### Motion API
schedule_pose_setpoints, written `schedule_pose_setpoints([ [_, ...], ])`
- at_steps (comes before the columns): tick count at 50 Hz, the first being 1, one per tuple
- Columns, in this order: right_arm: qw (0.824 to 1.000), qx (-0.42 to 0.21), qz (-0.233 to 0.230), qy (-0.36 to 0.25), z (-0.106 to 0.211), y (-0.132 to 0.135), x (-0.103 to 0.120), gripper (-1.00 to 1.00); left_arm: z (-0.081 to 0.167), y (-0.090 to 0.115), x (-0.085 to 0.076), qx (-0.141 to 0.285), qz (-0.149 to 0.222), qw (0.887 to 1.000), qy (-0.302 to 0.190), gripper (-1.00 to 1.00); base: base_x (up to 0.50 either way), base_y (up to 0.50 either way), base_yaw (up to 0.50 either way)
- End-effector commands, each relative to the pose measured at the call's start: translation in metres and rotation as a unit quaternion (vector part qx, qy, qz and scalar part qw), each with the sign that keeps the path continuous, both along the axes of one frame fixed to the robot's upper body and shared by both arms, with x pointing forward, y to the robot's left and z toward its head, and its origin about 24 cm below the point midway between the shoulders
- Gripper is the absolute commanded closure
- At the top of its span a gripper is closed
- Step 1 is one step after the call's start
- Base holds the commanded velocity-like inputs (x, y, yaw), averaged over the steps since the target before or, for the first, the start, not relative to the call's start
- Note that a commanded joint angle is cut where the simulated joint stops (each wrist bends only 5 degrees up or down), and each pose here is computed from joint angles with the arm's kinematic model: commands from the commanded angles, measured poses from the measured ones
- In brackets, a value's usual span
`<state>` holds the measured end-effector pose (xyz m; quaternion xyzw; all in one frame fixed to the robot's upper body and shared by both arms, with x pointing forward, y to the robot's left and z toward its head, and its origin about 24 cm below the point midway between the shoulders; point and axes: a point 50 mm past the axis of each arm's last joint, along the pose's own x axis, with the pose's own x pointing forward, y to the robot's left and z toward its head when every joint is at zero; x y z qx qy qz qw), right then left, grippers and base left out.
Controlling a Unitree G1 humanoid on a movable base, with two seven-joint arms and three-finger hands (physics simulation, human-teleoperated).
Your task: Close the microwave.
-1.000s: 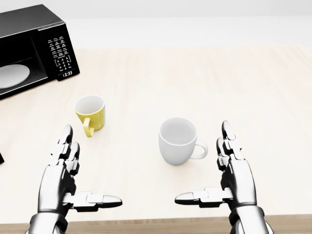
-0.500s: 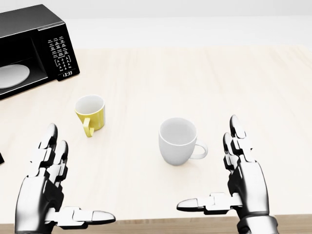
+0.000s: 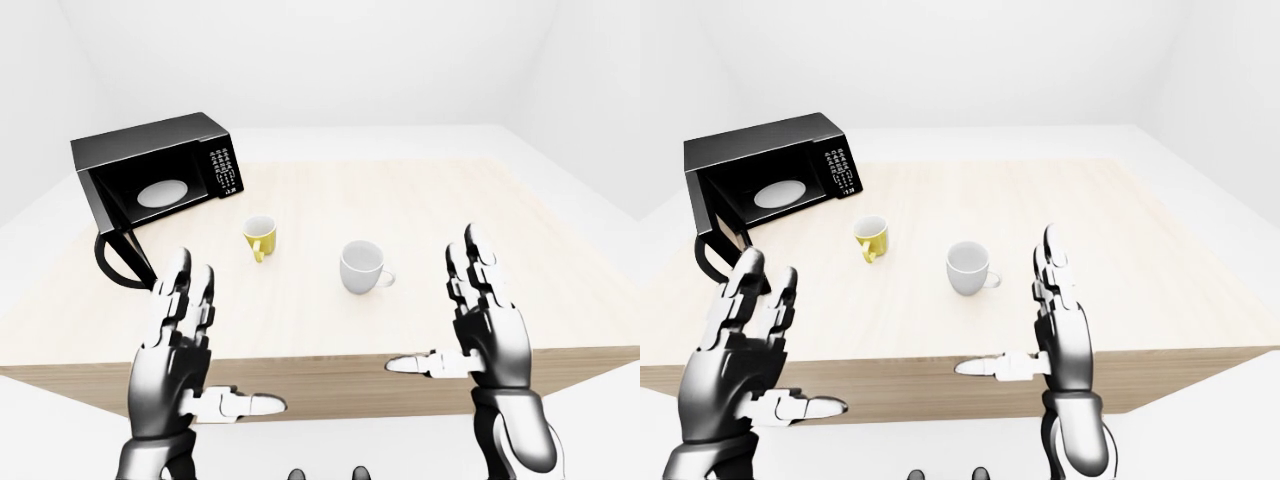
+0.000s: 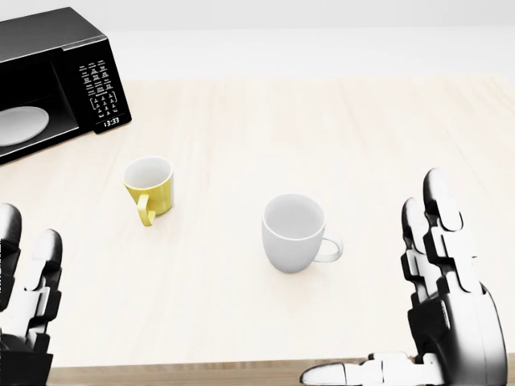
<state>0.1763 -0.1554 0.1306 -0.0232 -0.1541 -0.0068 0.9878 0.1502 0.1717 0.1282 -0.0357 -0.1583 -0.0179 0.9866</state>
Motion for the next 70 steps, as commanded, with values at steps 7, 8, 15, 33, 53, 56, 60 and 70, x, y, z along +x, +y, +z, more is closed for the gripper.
schedule_pose_setpoints([
  [7, 0.999, -0.003, -0.007, -0.037, 0.0217, 0.001, -0.0232, -1.0, 0.0188, 0.0021, -0.0233, -0.003, -0.011, 0.999, -0.045, -1.0, 0.0, 0.0, 0.0],
  [8, 0.999, -0.003, -0.007, -0.038, 0.0218, 0.001, -0.0233, -1.0, 0.0188, 0.0022, -0.0231, -0.003, -0.011, 0.999, -0.046, -1.0, 0.0, 0.0, 0.0],
  [15, 0.999, -0.005, -0.008, -0.036, 0.0208, 0.0015, -0.0223, -1.0, 0.0196, 0.0015, -0.0228, -0.001, -0.01, 0.999, -0.045, -1.0, 0.0, 0.0, 0.0],
  [33, 0.999, -0.009, -0.011, -0.031, 0.0182, 0.0019, -0.0205, -1.0, 0.0213, 0.0, -0.025, -0.003, -0.02, 0.999, -0.049, -1.0, 0.0, 0.0, 0.0],
  [53, 0.999, -0.011, -0.013, -0.029, 0.0182, 0.002, -0.0219, -1.0, 0.022, 0.0012, -0.0248, -0.006, -0.021, 0.998, -0.05, -1.0, 0.0, 0.38, 0.0],
  [56, 0.999, -0.012, -0.013, -0.029, 0.0181, 0.0019, -0.022, -1.0, 0.0222, 0.0011, -0.0251, -0.006, -0.021, 0.999, -0.05, -1.0, 0.0, 0.5, 0.0],
  [60, 0.999, -0.011, -0.014, -0.029, 0.018, 0.0018, -0.0223, -1.0, 0.0219, 0.0012, -0.0251, -0.006, -0.021, 0.999, -0.05, -1.0, 0.0, 0.5, 0.0],
  [70, 1.0, -0.012, -0.012, -0.027, 0.0172, 0.0022, -0.0219, -1.0, 0.0209, 0.0015, -0.0242, -0.006, -0.021, 0.999, -0.049, -1.0, 0.0, 0.5, 0.0],
])
